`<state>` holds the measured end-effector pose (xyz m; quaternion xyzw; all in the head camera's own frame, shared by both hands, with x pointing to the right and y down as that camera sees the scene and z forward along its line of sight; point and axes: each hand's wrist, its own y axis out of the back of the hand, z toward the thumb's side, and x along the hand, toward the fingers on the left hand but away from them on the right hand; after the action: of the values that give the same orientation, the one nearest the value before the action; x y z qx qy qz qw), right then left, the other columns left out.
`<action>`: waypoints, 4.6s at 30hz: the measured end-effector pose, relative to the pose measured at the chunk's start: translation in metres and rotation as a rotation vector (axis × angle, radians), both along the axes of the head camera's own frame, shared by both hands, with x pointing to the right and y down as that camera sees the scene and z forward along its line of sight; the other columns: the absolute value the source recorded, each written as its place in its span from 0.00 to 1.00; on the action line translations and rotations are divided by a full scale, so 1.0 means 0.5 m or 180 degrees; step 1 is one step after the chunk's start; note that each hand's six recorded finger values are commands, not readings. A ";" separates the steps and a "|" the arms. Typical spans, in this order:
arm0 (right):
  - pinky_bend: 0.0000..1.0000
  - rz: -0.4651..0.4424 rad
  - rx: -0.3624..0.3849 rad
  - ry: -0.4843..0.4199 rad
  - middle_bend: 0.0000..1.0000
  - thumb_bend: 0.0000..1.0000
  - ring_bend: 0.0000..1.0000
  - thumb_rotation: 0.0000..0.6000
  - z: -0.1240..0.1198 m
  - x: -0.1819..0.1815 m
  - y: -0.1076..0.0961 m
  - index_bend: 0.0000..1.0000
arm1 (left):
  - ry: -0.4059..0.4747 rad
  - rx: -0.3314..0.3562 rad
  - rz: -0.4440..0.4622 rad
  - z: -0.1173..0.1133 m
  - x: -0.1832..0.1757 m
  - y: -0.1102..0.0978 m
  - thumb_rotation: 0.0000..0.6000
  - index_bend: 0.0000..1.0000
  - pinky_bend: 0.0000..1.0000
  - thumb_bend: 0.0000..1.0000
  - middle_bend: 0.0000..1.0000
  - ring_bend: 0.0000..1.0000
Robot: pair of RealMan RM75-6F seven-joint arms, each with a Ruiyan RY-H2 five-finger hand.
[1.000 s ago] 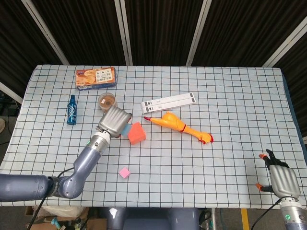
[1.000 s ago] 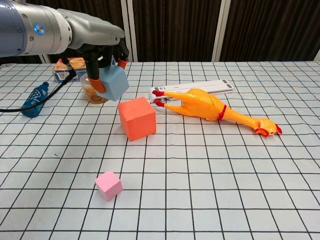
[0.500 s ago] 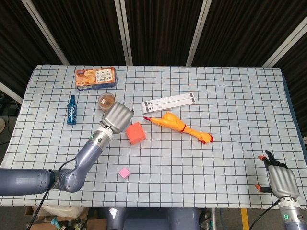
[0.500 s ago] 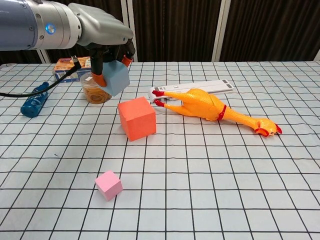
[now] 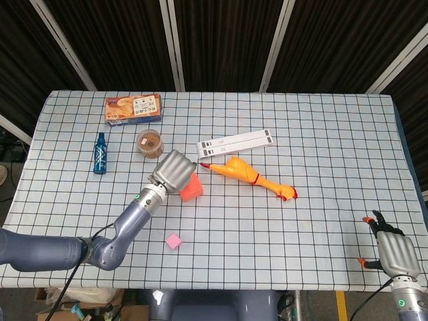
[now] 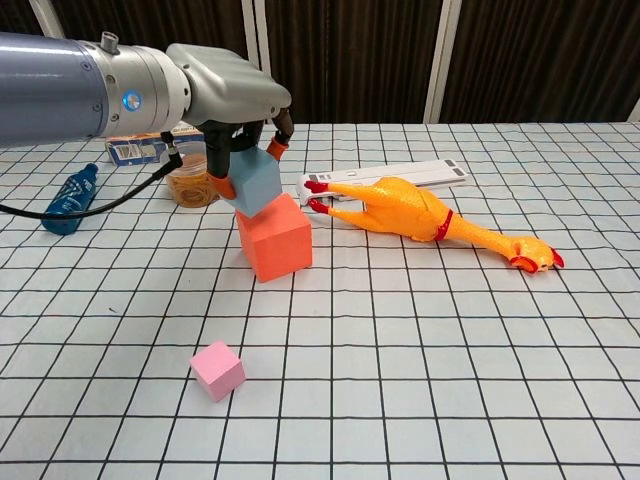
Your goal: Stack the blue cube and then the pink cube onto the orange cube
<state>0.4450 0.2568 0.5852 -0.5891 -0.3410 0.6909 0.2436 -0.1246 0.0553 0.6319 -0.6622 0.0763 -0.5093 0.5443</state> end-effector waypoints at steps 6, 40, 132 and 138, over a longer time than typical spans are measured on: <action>0.26 -0.0016 0.0000 -0.0012 0.07 0.12 0.24 1.00 0.000 -0.004 0.000 0.21 | 0.0074 -0.0148 -0.0512 -0.010 -0.021 -0.011 1.00 0.75 1.00 0.41 0.79 0.83; 0.26 -0.0016 -0.0072 -0.0004 0.07 0.12 0.24 1.00 0.006 -0.005 0.002 0.21 | -0.0043 -0.0319 -0.1030 -0.018 -0.018 -0.023 1.00 0.76 1.00 0.41 0.79 0.83; 0.26 0.0403 -0.0462 0.0483 0.07 0.12 0.24 1.00 0.066 0.081 0.028 0.21 | 0.0231 -0.0361 0.0941 0.036 0.045 -0.051 1.00 0.72 1.00 0.32 0.70 0.74; 0.26 0.0412 -0.0471 0.0483 0.07 0.12 0.24 1.00 0.067 0.082 0.028 0.21 | 0.0291 -0.0349 0.0952 0.033 0.052 -0.048 1.00 0.72 1.00 0.32 0.70 0.74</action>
<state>0.4861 0.2710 0.6187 -0.5282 -0.3070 0.7711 0.1795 -0.0985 0.0311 0.6484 -0.7173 -0.0263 -0.3955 0.5731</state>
